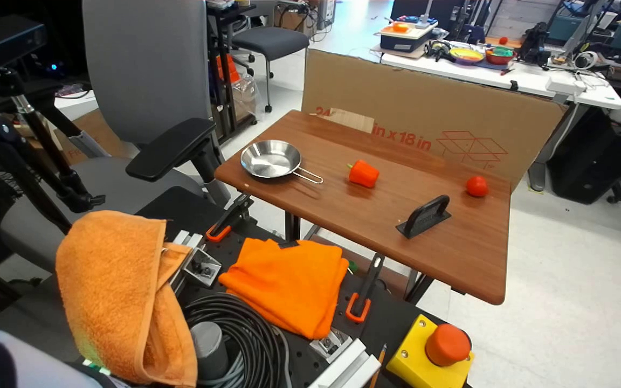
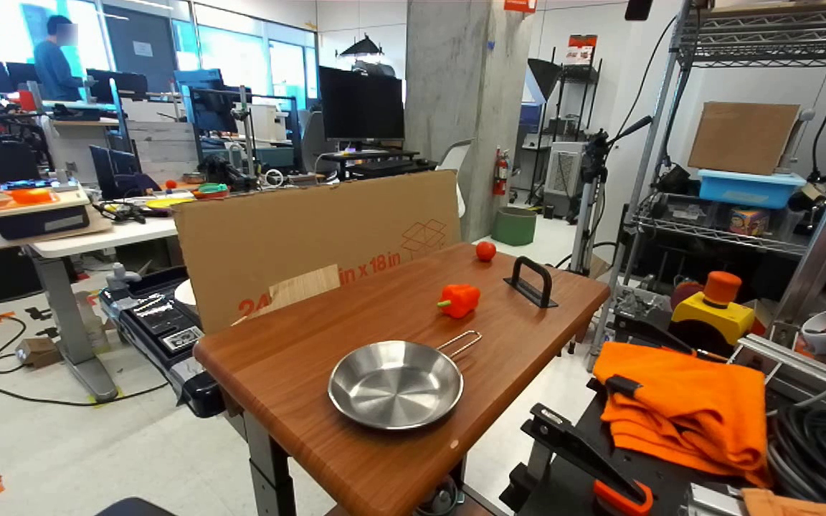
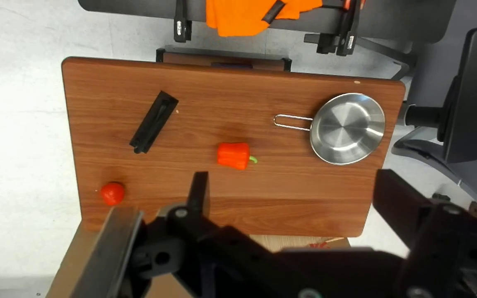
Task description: Pick up the black object from the table and put it back on the table.
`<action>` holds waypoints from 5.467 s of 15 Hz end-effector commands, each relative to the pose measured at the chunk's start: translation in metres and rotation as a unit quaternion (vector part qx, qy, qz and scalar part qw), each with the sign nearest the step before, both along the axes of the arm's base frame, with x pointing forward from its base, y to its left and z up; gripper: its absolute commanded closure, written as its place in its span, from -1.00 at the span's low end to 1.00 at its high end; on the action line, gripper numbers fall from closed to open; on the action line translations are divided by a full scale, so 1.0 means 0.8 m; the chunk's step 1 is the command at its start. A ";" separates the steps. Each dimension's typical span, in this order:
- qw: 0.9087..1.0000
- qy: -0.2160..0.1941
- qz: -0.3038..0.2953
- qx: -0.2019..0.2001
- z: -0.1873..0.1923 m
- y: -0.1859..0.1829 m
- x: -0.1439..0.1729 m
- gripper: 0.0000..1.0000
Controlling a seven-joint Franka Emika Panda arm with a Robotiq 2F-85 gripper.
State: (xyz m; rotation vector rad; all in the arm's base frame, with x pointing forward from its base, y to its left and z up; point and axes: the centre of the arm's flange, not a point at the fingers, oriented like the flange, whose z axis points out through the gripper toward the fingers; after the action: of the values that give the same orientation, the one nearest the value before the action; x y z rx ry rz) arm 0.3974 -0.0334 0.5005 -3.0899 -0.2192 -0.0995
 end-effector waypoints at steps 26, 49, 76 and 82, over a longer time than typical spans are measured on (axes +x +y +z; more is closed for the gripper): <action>0.983 0.055 -0.173 0.011 -0.070 -0.141 0.174 -1.00; 0.998 0.060 0.032 0.000 -0.180 -0.113 0.146 -1.00; 0.985 0.132 -0.104 -0.032 -0.270 -0.143 0.149 -1.00; 0.982 0.153 -0.113 0.000 -0.298 -0.161 0.159 -1.00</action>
State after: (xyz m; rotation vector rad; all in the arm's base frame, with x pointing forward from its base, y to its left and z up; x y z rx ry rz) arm 0.5110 -0.1531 0.2696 -3.1087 0.1504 0.3230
